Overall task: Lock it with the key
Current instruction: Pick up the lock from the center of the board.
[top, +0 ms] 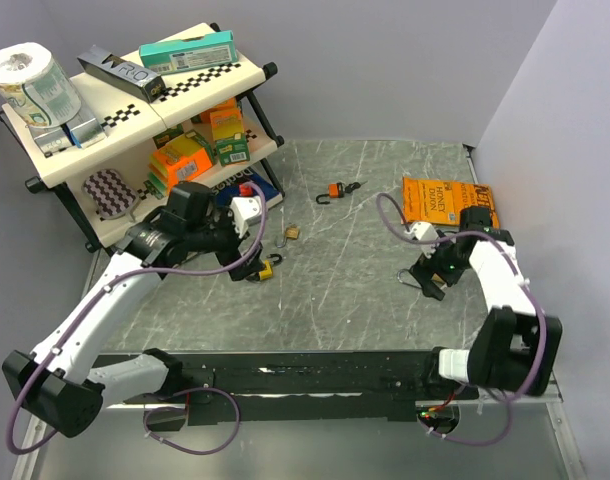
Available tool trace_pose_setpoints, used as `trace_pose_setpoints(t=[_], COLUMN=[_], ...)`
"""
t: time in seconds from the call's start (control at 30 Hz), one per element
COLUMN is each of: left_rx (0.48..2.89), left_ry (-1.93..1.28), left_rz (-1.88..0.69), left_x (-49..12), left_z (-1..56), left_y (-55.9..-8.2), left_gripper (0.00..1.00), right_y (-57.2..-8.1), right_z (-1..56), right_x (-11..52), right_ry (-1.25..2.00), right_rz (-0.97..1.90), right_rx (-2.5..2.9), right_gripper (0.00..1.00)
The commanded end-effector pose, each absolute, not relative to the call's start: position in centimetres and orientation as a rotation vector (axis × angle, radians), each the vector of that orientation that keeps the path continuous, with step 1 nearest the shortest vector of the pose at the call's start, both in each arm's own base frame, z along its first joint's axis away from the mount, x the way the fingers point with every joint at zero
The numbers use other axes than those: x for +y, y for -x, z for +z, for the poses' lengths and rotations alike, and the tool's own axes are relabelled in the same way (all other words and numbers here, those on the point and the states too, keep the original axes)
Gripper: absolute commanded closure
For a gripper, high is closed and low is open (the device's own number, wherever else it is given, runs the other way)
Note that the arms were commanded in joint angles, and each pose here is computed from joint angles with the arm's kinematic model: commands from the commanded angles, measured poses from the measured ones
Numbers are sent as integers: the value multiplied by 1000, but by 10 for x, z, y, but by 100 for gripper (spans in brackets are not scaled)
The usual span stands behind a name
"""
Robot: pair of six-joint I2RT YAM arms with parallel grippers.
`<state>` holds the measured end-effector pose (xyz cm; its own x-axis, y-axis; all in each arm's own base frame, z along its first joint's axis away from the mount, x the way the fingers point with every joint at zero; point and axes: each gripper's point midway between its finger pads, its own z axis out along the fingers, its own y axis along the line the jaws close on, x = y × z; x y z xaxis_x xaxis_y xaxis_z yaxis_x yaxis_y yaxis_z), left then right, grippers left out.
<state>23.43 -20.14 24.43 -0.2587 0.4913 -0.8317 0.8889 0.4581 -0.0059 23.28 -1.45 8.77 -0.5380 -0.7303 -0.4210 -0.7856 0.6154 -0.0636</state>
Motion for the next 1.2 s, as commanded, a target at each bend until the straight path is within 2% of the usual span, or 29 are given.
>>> trace_pose_setpoints(t=[0.0, 0.47, 1.0, 1.17], left_rx=[1850, 1817, 1801, 1795], left_ry=[-1239, -1363, -1353, -1343], left_rz=[-611, -718, -746, -755], left_x=[-211, -225, -233, -235], left_z=[237, 214, 207, 207], left_y=[-240, -219, -217, -218], left_gripper=[4, 4, 4, 4], right_y=[-257, -305, -299, -296], right_z=[83, 47, 14, 12], right_x=[-47, -76, -66, -59], right_ry=[1296, 1367, 1386, 1410], right_rz=[116, 139, 278, 349], right_rx=[2388, 2388, 2436, 2462], right_gripper=[0, 0, 0, 13])
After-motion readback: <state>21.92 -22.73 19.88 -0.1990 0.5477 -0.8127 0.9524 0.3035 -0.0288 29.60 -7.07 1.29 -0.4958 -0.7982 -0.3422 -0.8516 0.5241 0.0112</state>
